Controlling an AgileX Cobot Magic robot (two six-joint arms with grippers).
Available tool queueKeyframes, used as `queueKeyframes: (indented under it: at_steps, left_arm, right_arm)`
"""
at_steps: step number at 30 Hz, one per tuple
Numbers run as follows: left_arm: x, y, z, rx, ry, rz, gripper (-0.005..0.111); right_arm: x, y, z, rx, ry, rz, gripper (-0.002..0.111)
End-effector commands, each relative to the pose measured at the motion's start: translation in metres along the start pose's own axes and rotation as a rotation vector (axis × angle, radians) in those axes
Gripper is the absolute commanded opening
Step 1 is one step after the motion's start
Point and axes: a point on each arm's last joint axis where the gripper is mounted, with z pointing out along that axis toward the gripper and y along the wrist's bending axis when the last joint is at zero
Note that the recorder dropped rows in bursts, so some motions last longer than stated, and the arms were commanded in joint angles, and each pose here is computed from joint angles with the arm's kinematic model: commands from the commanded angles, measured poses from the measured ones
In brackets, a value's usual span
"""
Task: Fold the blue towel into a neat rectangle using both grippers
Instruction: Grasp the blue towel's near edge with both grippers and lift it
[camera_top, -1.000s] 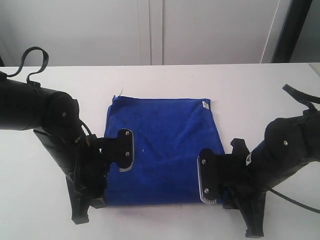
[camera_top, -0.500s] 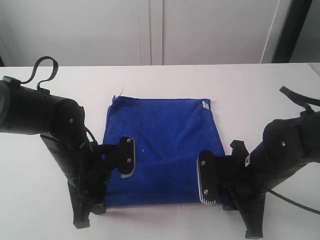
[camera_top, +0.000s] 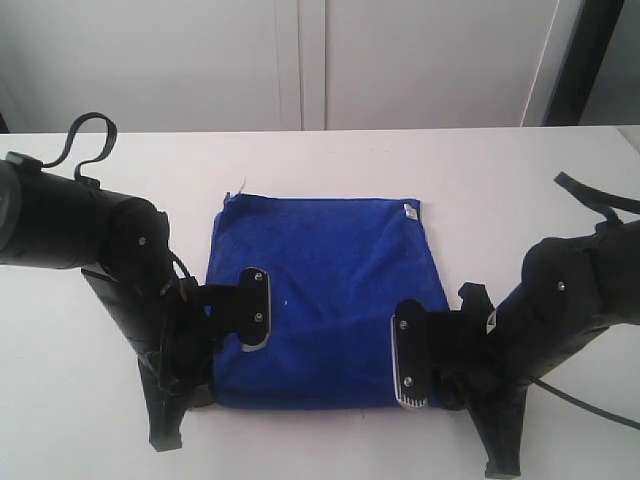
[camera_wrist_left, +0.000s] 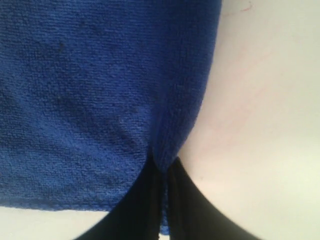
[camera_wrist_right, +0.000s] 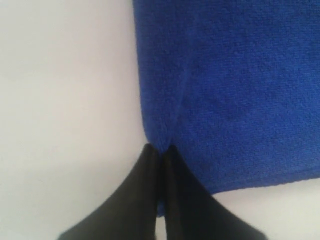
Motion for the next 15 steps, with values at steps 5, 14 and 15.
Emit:
queueKeyframes:
  at_steps: [5,14,15]
  left_arm:
    - [0.005,-0.01,-0.002,0.089,0.042,-0.01,0.0]
    - [0.007,-0.027,-0.024,0.22,0.061,-0.034,0.0]
    - [0.006,-0.029,-0.03,0.227,0.039,-0.021,0.0]
  right_arm:
    - [0.001,0.006,-0.006,-0.041,0.012,-0.016,0.0]
    - [0.0,0.021,-0.052,-0.078,-0.016,-0.024,0.0]
    - [0.0,0.022,-0.057,-0.072,-0.026,-0.022,0.0]
